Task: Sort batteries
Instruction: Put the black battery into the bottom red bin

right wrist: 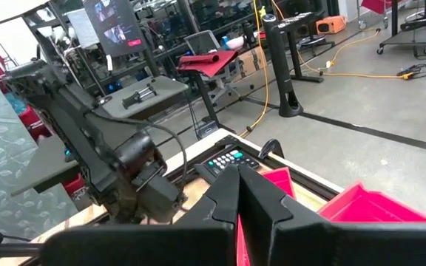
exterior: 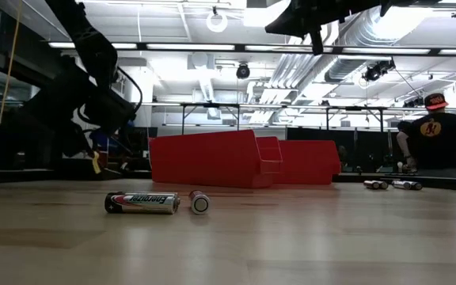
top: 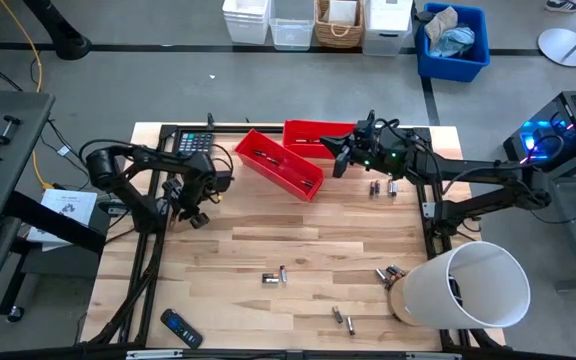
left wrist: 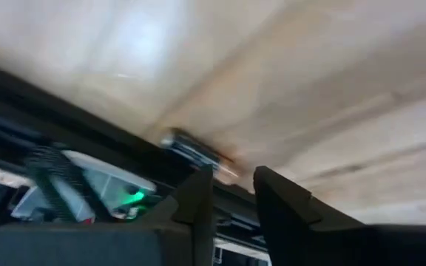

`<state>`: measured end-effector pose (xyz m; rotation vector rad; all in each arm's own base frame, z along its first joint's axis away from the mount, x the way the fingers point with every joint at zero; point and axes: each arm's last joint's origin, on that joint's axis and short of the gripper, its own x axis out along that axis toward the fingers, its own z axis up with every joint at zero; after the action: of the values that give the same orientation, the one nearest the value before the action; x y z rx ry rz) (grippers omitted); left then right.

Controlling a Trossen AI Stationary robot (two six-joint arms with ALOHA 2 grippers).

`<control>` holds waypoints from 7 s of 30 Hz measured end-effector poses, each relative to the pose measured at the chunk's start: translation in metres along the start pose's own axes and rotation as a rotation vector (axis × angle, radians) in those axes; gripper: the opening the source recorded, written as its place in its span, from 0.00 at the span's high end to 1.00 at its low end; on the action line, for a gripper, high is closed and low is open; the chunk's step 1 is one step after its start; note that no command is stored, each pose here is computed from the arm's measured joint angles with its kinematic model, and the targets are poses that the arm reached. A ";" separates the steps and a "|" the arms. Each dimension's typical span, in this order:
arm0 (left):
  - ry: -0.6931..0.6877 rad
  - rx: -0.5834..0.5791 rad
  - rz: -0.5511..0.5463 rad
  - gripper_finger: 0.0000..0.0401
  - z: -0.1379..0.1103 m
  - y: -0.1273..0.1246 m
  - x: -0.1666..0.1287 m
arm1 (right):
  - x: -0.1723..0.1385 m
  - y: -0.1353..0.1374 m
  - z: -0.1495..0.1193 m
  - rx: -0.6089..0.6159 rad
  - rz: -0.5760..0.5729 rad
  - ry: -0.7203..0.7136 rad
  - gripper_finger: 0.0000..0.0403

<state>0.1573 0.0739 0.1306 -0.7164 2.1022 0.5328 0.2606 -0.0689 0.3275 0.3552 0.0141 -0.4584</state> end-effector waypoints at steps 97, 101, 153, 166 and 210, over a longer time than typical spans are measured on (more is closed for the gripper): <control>-0.712 -1.183 0.190 0.68 -0.080 -0.168 0.028 | 0.008 -0.017 -0.005 0.095 -0.078 0.050 1.00; -0.724 -1.193 0.352 0.68 -0.099 -0.166 0.012 | 0.009 -0.023 -0.005 0.051 -0.102 0.058 1.00; -0.812 -1.228 0.526 0.68 -0.081 -0.116 0.070 | 0.020 -0.039 -0.008 0.138 -0.189 0.048 1.00; -0.895 -1.211 0.402 0.68 -0.058 -0.121 0.064 | 0.026 -0.040 -0.015 0.174 -0.183 0.071 1.00; -0.563 -0.291 -0.111 0.58 -0.173 -0.127 -0.018 | 0.026 -0.035 -0.018 0.139 0.006 0.174 1.00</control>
<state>0.1494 -0.1183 0.2281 -0.7359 1.4701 0.8763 0.2701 -0.1031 0.2970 0.5305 0.1506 -0.4224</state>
